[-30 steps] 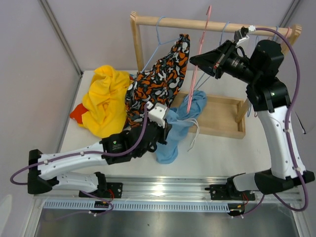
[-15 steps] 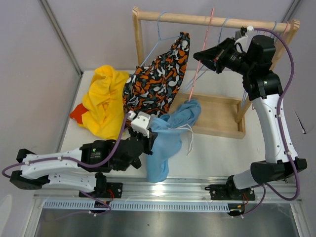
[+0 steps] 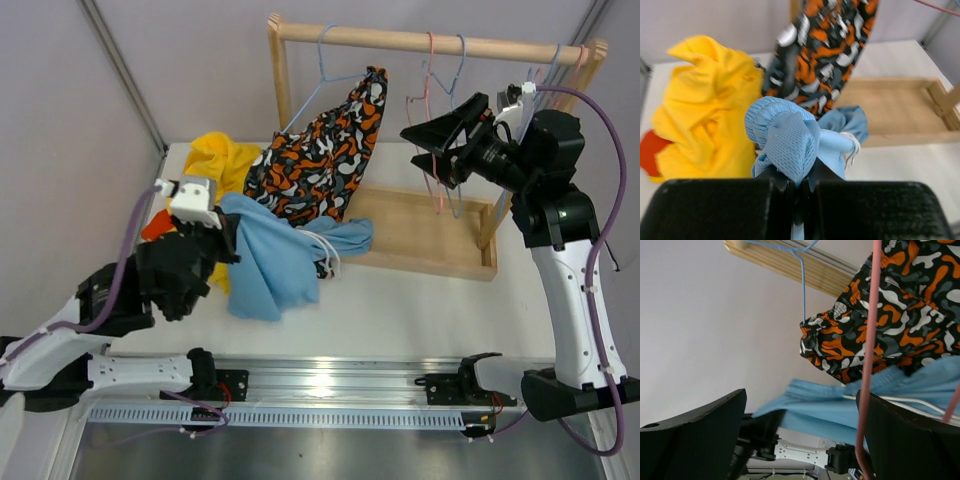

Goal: Remove the shorts from the hanger

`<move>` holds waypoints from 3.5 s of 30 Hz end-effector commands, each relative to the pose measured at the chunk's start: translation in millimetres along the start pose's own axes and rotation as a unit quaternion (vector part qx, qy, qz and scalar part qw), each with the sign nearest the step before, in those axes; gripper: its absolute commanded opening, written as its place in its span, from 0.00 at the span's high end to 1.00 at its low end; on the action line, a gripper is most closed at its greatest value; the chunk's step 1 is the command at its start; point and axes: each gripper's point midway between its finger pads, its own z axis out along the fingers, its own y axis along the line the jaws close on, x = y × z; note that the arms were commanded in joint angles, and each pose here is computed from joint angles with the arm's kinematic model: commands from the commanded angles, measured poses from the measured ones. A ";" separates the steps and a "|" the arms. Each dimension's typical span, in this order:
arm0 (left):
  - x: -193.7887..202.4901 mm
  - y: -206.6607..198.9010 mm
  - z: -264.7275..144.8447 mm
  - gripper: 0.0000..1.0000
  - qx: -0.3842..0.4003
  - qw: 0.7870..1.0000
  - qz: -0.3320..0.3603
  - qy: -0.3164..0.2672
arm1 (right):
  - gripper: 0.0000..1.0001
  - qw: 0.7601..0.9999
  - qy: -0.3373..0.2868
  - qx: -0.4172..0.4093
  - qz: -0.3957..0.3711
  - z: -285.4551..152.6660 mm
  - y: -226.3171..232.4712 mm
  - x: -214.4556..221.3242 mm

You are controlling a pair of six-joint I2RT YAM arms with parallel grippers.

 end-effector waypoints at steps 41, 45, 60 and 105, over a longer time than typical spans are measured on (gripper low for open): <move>-246.8 164.6 120.1 1.00 -0.284 0.940 0.015 -0.188 | 0.00 0.991 0.006 0.063 -0.121 -73.7 -38.2 54.9; -238.4 147.3 178.0 1.00 -0.226 0.957 0.024 -0.181 | 0.01 0.991 0.003 0.068 -0.118 -71.7 -50.8 57.8; 8.7 177.5 345.3 0.23 -0.180 0.977 -0.054 0.101 | 0.01 0.972 0.016 -0.095 -0.214 -75.7 50.7 46.0; 136.6 53.2 42.1 0.01 0.093 0.986 -0.125 0.055 | 0.34 0.973 -0.131 -0.018 -0.190 243.6 40.1 53.1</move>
